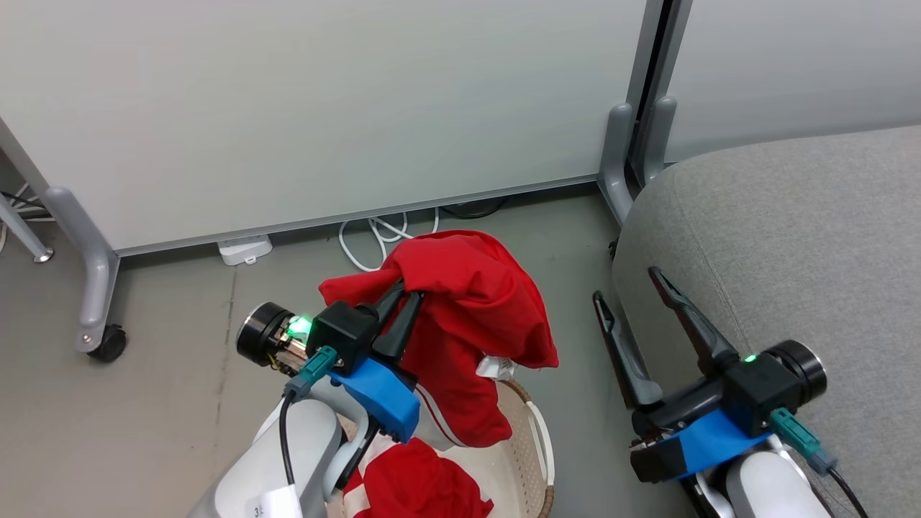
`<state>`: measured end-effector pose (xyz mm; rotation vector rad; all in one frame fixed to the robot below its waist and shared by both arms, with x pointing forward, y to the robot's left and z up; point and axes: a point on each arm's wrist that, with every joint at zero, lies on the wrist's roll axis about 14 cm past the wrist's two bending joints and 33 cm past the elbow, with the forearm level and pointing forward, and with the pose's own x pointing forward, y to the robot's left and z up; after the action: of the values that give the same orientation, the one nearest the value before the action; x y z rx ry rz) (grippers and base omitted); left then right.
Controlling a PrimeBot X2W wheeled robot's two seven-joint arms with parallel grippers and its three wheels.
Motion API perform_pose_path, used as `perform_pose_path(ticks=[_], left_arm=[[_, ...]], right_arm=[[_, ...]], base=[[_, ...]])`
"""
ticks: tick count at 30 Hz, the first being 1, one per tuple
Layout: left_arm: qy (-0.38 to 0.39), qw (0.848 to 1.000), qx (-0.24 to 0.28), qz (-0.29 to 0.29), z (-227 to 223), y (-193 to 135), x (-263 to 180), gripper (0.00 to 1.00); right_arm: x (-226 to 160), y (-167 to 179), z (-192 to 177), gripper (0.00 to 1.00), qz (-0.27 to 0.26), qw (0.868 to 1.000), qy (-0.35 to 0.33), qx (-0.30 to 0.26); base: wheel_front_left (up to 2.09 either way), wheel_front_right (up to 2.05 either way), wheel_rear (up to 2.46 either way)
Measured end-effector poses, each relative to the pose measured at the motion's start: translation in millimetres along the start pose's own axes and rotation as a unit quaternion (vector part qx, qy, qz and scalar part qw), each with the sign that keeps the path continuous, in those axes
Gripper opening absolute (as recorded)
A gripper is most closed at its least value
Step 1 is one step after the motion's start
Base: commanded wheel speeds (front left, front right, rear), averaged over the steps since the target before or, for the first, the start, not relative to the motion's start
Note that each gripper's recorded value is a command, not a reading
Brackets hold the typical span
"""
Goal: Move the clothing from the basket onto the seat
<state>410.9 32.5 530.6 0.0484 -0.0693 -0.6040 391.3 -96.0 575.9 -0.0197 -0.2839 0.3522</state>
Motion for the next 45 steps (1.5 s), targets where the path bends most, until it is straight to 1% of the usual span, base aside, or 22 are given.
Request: perform_pose_path(ticks=[6, 12, 19, 25, 26, 27, 29, 45], left_arm=[[-0.003, 1.000, 0.000, -0.003, 1.4, -1.0, 2.5, 0.00], [-0.006, 1.000, 0.002, 0.000, 4.3, 1.9, 4.5, 0.00], [-0.011, 1.000, 0.003, -0.006, 6.9, -1.1, 6.8, 0.00], [-0.018, 1.000, 0.004, -0.011, 10.9, -4.0, 10.3, 0.00], [-0.018, 1.000, 0.004, -0.012, 10.6, -4.1, 10.3, 0.00], [-0.018, 1.000, 0.004, -0.012, 10.5, -4.3, 10.4, 0.00], [-0.019, 1.000, 0.003, -0.013, 10.7, -4.8, 10.7, 0.00], [-0.023, 1.000, 0.010, -0.015, 15.0, -4.3, 12.6, 0.00]], right_arm=[[23.6, 32.3, -0.8, 1.00, 0.078, 0.997, -0.001, -0.016], [34.7, 62.0, -26.4, 1.00, 0.148, 0.988, 0.037, -0.035], [49.6, 69.9, -50.5, 1.00, 0.178, 0.979, 0.074, -0.058], [49.8, 80.3, -76.7, 1.00, 0.195, 0.972, 0.118, -0.049], [49.6, 82.5, -79.5, 0.94, 0.199, 0.971, 0.123, -0.047], [50.6, 83.9, -80.2, 0.00, 0.199, 0.971, 0.125, -0.043], [53.9, 85.8, -78.0, 0.00, 0.199, 0.972, 0.122, -0.036], [54.3, 85.6, -66.9, 0.00, 0.195, 0.974, 0.108, -0.029]], base=[[0.00, 0.00, 0.00], [0.00, 0.00, 0.00], [0.00, 0.00, 0.00], [0.00, 0.00, 0.00], [0.00, 0.00, 0.00], [0.00, 0.00, 0.00], [0.00, 0.00, 0.00], [0.00, 0.00, 0.00]])
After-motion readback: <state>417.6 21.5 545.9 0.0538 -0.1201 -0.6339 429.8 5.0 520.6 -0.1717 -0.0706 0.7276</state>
